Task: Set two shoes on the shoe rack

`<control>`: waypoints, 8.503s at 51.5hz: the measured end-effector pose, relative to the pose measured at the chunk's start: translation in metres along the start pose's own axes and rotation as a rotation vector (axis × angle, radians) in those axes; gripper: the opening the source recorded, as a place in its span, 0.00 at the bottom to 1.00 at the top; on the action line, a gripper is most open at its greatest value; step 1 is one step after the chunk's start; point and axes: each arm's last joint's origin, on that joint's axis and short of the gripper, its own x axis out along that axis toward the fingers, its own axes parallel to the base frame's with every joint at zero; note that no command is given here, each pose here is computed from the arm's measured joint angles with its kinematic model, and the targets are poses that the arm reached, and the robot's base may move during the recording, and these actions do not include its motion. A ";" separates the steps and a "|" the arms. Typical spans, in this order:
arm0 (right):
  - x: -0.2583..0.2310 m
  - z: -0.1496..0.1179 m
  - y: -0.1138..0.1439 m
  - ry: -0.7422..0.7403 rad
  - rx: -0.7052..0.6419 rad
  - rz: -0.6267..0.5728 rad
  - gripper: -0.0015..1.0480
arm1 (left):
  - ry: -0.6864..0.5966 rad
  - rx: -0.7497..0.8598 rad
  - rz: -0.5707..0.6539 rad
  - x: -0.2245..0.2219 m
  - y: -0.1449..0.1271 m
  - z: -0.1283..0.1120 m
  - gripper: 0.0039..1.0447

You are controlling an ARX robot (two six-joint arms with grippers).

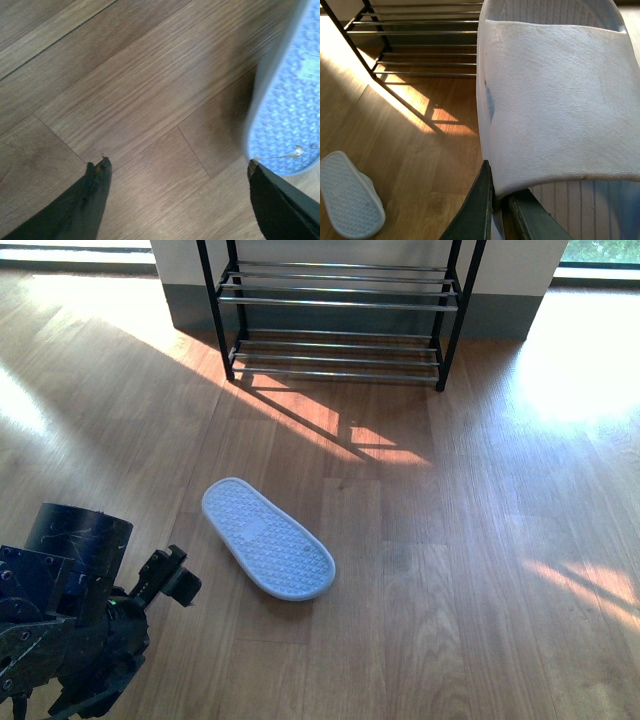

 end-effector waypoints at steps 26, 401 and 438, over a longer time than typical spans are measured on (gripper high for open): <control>0.000 0.000 0.000 0.000 0.000 -0.001 0.02 | -0.021 0.127 -0.081 0.039 -0.069 0.034 0.91; 0.000 0.000 0.001 0.001 -0.001 0.006 0.02 | -0.760 1.254 -0.029 -0.254 -0.017 0.080 0.02; 0.000 0.000 0.001 0.001 -0.001 0.002 0.02 | -0.760 1.255 -0.029 -0.254 -0.017 0.080 0.02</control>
